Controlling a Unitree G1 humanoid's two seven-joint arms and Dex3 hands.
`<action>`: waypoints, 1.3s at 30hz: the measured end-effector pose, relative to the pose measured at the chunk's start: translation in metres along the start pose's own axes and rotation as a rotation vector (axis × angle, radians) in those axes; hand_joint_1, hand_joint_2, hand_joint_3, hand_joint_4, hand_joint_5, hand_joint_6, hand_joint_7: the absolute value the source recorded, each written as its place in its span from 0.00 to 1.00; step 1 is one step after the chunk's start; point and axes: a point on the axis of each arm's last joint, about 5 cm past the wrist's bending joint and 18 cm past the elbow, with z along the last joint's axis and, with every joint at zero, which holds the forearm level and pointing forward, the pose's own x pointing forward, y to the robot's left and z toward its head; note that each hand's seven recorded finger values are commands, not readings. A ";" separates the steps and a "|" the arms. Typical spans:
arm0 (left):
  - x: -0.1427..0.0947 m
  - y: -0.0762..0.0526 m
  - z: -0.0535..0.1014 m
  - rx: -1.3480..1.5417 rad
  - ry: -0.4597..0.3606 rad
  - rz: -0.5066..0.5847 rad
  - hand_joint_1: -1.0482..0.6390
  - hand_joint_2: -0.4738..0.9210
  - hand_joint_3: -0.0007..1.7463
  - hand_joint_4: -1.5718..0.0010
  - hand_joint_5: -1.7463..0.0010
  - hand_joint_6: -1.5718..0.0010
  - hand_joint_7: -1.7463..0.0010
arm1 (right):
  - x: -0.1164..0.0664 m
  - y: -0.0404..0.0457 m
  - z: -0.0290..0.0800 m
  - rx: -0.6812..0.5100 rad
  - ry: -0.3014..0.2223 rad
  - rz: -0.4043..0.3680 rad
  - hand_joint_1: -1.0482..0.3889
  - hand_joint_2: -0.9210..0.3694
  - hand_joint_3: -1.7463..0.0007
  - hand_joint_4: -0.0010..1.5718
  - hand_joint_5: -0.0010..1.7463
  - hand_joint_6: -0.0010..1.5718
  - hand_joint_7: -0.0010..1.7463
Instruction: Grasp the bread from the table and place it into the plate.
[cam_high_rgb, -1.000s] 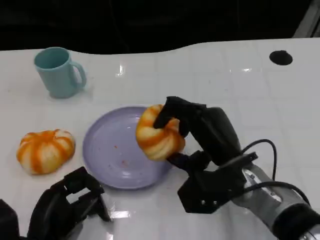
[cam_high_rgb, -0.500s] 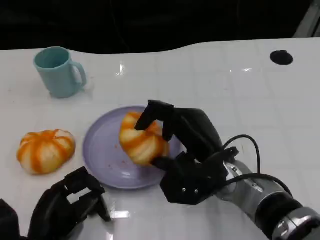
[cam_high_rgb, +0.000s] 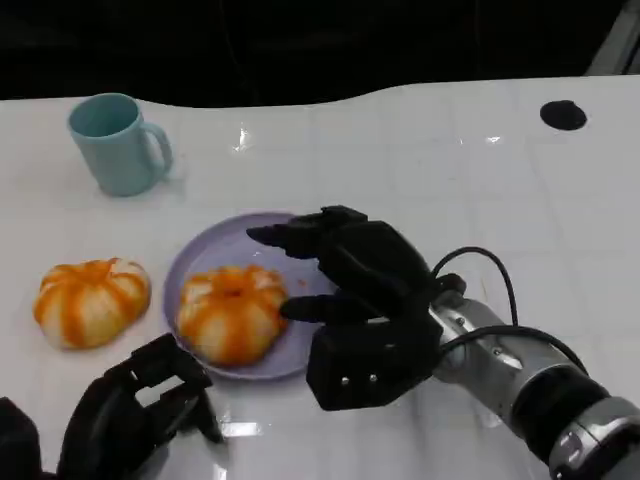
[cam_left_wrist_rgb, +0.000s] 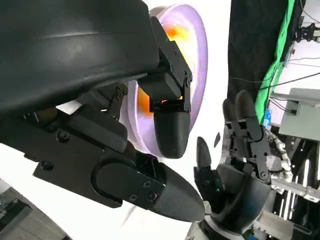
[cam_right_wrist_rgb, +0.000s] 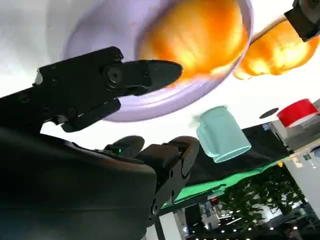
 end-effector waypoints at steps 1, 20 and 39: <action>0.000 0.000 0.000 0.000 0.000 0.000 0.00 0.89 0.00 0.52 0.05 0.55 0.22 | 0.000 -0.0009 0.000 -0.003 -0.005 0.001 0.27 0.00 0.84 0.05 0.20 0.23 0.01; 0.000 0.000 0.000 -0.003 -0.002 0.001 0.00 0.89 0.00 0.51 0.04 0.54 0.22 | -0.034 -0.0105 -0.008 0.089 -0.083 -0.101 0.33 0.00 0.84 0.09 0.27 0.25 0.01; 0.000 -0.002 -0.001 -0.003 0.000 0.000 0.00 0.89 0.00 0.51 0.05 0.54 0.22 | -0.096 -0.0062 -0.013 0.580 -0.129 -0.351 0.50 0.28 0.46 0.31 0.73 0.53 0.27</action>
